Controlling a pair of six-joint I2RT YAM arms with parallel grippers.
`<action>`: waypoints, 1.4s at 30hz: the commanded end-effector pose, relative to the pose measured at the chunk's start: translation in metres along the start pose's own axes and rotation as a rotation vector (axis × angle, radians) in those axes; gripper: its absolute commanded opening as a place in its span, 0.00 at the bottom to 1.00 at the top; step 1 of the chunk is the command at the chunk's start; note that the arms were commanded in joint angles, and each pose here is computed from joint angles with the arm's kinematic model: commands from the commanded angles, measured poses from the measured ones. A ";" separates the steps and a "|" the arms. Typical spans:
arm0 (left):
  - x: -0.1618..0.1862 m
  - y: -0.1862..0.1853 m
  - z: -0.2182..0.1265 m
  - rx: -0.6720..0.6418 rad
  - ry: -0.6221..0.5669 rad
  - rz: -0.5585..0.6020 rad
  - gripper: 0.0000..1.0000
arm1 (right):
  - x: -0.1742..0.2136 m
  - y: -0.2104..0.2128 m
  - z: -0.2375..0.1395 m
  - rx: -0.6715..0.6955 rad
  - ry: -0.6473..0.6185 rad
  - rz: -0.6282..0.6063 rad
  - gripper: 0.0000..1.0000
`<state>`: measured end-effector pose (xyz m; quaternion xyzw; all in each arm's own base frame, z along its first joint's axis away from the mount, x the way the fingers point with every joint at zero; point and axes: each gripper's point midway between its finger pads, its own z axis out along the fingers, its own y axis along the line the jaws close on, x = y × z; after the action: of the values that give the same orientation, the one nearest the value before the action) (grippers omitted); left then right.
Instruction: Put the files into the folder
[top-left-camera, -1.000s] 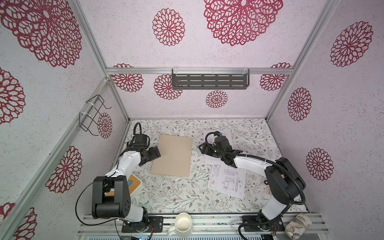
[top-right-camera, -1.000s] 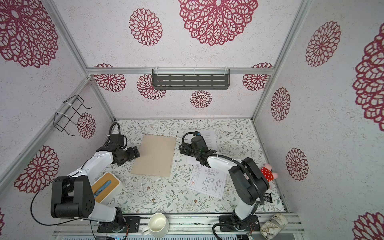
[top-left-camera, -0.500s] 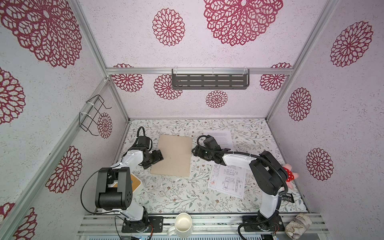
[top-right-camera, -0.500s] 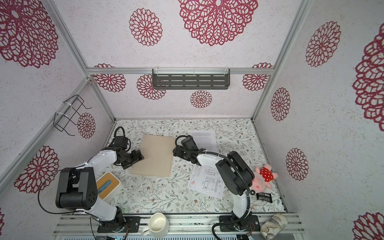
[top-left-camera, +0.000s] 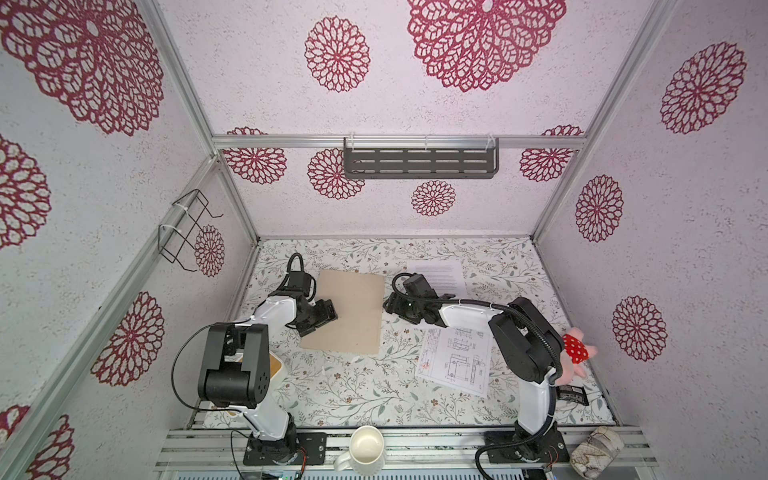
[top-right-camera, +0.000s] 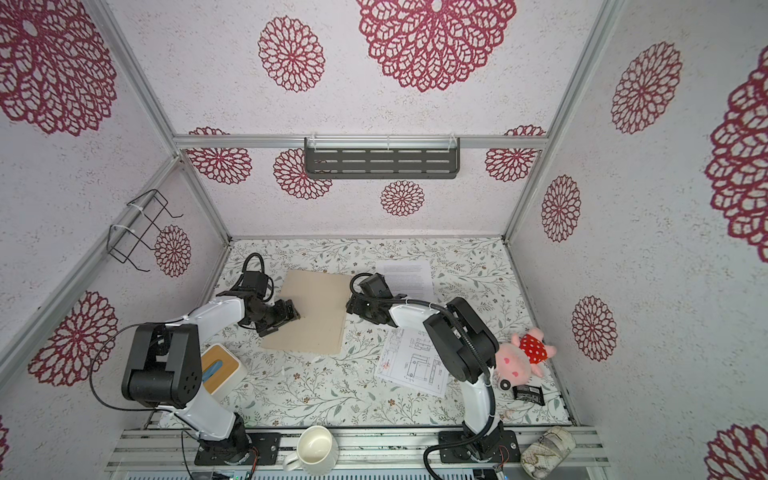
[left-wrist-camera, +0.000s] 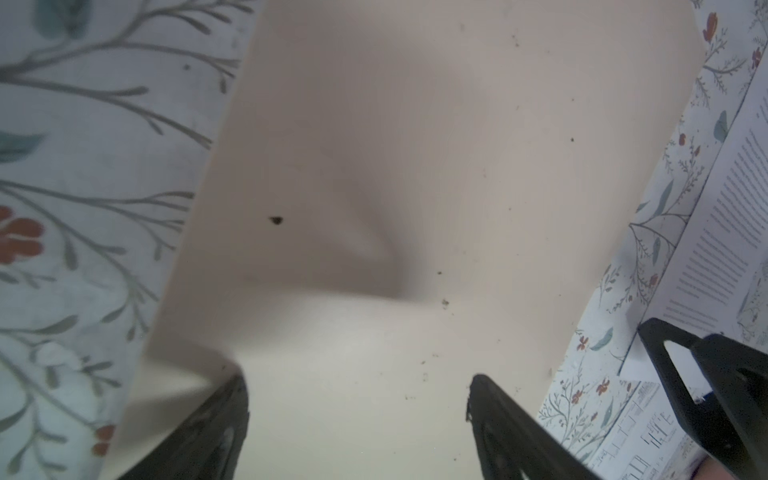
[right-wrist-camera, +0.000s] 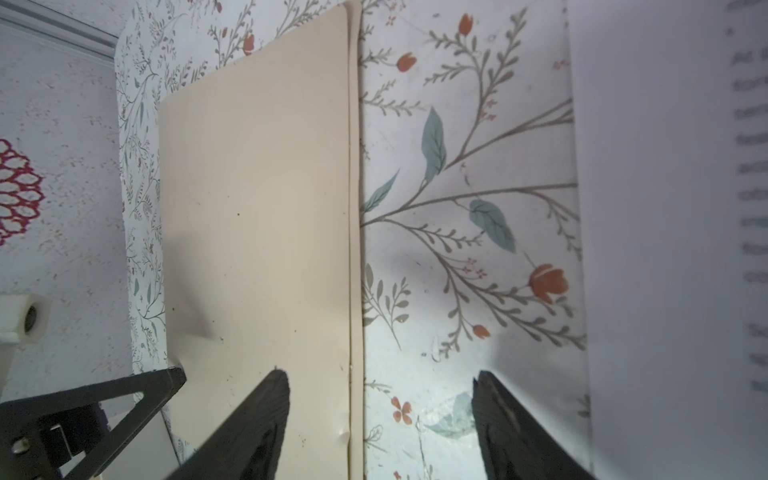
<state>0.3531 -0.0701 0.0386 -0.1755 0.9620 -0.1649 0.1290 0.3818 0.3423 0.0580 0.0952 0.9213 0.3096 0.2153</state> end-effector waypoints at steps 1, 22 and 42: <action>-0.005 -0.013 0.006 0.028 -0.001 0.007 0.84 | -0.013 0.004 -0.005 -0.010 -0.016 0.027 0.73; -0.018 0.044 -0.027 -0.135 -0.091 -0.044 0.88 | -0.012 0.021 0.000 -0.098 -0.008 0.000 0.74; -0.010 0.009 0.006 0.034 0.020 -0.004 0.86 | -0.015 0.016 -0.001 -0.098 0.001 0.024 0.83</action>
<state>0.3487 -0.0454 0.0249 -0.1991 0.9608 -0.1608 0.1062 0.3887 0.3482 0.0627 0.0896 0.9108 0.3443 0.2095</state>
